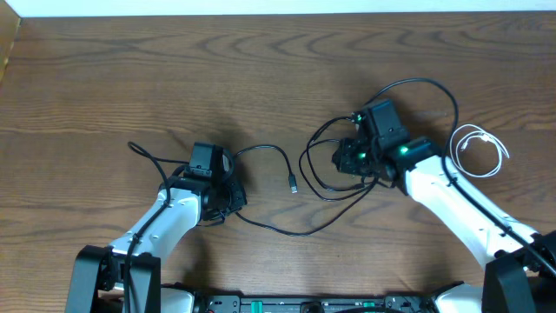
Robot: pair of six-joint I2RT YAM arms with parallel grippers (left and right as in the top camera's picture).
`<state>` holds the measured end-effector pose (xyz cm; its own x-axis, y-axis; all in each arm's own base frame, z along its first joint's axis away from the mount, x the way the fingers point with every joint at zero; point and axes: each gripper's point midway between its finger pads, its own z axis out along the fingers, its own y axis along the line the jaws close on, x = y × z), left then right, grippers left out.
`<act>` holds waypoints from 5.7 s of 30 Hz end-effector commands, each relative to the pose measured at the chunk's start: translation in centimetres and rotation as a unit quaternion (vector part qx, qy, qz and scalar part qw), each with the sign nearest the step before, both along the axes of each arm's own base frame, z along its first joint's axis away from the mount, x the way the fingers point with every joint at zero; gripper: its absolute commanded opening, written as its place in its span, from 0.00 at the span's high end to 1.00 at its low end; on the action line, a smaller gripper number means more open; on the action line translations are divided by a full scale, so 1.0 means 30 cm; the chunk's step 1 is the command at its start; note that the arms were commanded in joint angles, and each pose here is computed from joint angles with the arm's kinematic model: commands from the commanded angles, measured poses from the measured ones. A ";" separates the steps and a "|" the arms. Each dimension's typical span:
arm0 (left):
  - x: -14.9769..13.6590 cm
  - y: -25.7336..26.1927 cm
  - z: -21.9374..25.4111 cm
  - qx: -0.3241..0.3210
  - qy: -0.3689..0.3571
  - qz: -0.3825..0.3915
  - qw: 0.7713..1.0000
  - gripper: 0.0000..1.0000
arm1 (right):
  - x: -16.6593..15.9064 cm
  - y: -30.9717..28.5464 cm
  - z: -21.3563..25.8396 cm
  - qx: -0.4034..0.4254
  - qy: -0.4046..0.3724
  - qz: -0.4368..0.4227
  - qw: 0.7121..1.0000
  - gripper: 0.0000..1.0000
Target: Untangle cables
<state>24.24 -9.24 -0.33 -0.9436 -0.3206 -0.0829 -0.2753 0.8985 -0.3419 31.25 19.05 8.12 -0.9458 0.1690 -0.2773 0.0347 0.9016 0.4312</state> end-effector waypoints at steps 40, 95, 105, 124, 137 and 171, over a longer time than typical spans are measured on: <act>-0.033 0.055 -0.063 0.045 0.015 0.015 0.999 0.64 | -0.039 0.059 -0.149 -0.038 -0.093 -0.065 0.993 0.80; 0.078 0.049 -0.001 0.044 -0.064 0.016 0.997 0.92 | -0.150 0.245 -0.336 0.044 -0.024 -0.085 0.995 0.99; 0.129 0.040 0.220 0.030 -0.154 0.009 0.988 0.92 | -0.133 0.253 -0.323 0.036 -0.051 -0.054 0.997 0.99; 0.065 0.057 0.168 0.057 -0.114 -0.035 0.991 0.87 | -0.115 0.292 -0.091 0.026 -0.187 0.124 0.974 0.83; 0.058 0.061 0.160 0.060 -0.111 -0.035 0.991 0.73 | -0.095 0.232 -0.123 -0.020 -0.186 0.097 0.978 0.38; 0.062 0.079 0.155 0.075 -0.113 -0.029 0.990 0.59 | 0.003 -0.088 -0.058 -0.137 -0.198 -0.058 0.969 0.32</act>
<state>26.03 -7.15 4.45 -0.9112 -0.2424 -0.3330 -0.1541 0.9504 -0.2702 30.95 17.12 3.71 -0.7753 0.1190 -0.6203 0.0250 0.9871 0.1581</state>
